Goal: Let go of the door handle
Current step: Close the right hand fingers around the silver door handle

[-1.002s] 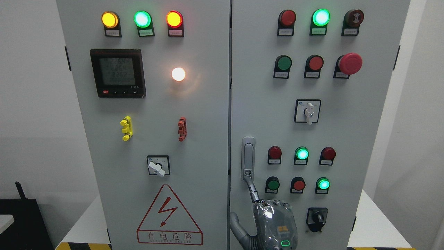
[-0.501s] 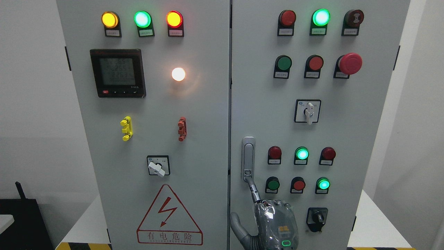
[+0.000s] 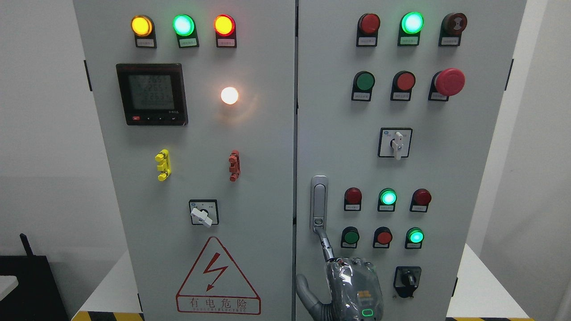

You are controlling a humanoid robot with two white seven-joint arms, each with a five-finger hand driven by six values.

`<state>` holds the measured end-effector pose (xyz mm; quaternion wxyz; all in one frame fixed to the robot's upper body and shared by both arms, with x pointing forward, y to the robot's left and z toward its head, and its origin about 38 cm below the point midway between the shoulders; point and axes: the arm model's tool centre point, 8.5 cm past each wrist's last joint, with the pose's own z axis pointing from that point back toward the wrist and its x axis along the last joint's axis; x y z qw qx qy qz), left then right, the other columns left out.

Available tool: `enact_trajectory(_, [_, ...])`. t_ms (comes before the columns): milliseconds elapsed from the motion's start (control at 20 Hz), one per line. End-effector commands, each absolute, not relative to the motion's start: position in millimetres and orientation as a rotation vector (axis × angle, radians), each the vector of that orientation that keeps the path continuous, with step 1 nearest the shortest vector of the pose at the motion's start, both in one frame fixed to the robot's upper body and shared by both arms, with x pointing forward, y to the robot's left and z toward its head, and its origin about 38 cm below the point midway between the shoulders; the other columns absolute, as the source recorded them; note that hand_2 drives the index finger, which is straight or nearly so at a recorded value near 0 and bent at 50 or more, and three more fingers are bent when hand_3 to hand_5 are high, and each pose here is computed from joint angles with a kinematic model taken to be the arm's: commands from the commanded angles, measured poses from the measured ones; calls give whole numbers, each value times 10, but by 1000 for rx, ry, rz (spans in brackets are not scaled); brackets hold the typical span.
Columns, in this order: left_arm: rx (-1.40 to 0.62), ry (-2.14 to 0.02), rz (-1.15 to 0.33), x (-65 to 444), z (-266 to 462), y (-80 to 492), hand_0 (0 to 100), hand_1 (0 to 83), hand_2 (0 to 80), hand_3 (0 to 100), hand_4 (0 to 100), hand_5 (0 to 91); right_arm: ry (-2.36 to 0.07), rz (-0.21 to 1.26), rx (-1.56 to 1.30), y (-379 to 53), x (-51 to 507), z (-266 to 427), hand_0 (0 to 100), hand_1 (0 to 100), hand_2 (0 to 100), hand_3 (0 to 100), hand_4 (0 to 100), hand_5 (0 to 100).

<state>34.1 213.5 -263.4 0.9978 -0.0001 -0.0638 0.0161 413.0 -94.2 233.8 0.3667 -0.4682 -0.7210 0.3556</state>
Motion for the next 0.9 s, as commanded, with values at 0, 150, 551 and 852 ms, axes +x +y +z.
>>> enact_trajectory(0, [0, -138, 5, 374, -2634, 2134, 120, 389, 0, 0, 0, 0, -1846, 919, -1200, -944, 4133, 2324, 438, 289, 0, 1000, 1000, 994])
enact_trajectory(150, [0, -138, 5, 374, -2634, 2134, 120, 389, 0, 0, 0, 0, -1847, 917, -1201, -945, 4133, 2326, 437, 289, 0, 1000, 1000, 994])
enact_trajectory(551, [0, -138, 5, 374, -2634, 2134, 120, 389, 0, 0, 0, 0, -1865, 905, -1204, -940, 4125, 2353, 437, 290, 0, 1000, 1000, 992])
enact_trajectory(852, [0, -138, 5, 374, -2634, 2134, 120, 389, 0, 0, 0, 0, -1886, 886, -1218, -939, 4111, 2376, 437, 289, 0, 1000, 1000, 992])
